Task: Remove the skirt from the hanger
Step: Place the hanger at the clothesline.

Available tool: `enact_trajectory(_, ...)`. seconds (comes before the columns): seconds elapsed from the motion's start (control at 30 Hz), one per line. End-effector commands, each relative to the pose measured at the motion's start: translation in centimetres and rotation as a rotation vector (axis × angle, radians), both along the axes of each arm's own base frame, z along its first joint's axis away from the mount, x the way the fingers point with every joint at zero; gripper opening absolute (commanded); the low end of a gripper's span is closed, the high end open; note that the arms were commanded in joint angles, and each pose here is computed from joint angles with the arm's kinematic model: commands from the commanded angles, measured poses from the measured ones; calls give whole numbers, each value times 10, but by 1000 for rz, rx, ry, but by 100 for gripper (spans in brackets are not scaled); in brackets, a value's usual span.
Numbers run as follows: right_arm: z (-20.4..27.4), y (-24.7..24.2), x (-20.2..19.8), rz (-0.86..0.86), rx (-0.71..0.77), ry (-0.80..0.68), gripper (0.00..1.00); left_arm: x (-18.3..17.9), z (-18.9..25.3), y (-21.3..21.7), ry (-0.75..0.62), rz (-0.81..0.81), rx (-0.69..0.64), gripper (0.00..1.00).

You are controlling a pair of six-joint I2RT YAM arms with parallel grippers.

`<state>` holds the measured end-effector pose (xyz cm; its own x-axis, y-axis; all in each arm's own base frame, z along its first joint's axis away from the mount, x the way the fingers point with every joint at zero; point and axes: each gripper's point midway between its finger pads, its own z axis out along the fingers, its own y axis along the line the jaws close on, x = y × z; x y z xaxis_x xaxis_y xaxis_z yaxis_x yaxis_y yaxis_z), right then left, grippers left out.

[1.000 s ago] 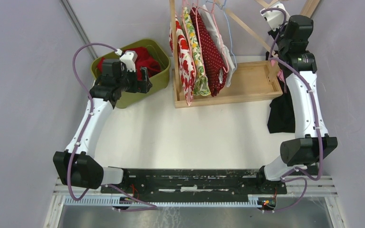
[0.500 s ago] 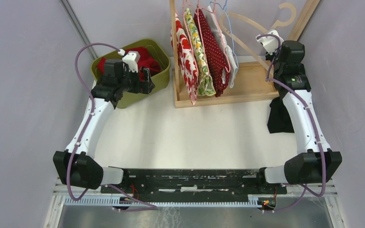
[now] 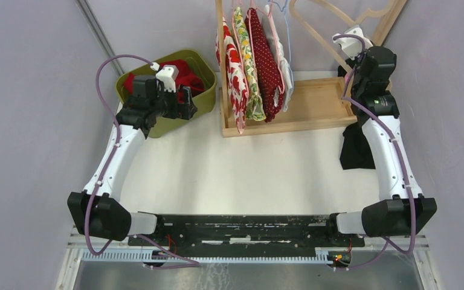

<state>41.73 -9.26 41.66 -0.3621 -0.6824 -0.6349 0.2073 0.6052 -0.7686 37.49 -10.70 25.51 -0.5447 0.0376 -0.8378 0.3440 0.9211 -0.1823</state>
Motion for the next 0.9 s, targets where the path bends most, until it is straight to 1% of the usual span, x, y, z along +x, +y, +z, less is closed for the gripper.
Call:
enact_trajectory(0.0,73,-4,-15,-30,-6,-219,1,-1,13,-4,-53,-33,-4,99)
enact_trajectory(0.27,88,-1,24,-21,6,-247,1,-4,10,-1,-52,-16,5,99)
enact_trajectory(0.47,67,2,57,-21,-6,-204,1,-4,9,3,-51,0,13,99)
enact_trajectory(0.63,42,3,77,-24,-18,-149,1,-5,5,5,-43,11,21,99)
enact_trajectory(0.87,33,12,90,-23,-55,-128,1,-1,0,9,-35,29,39,99)
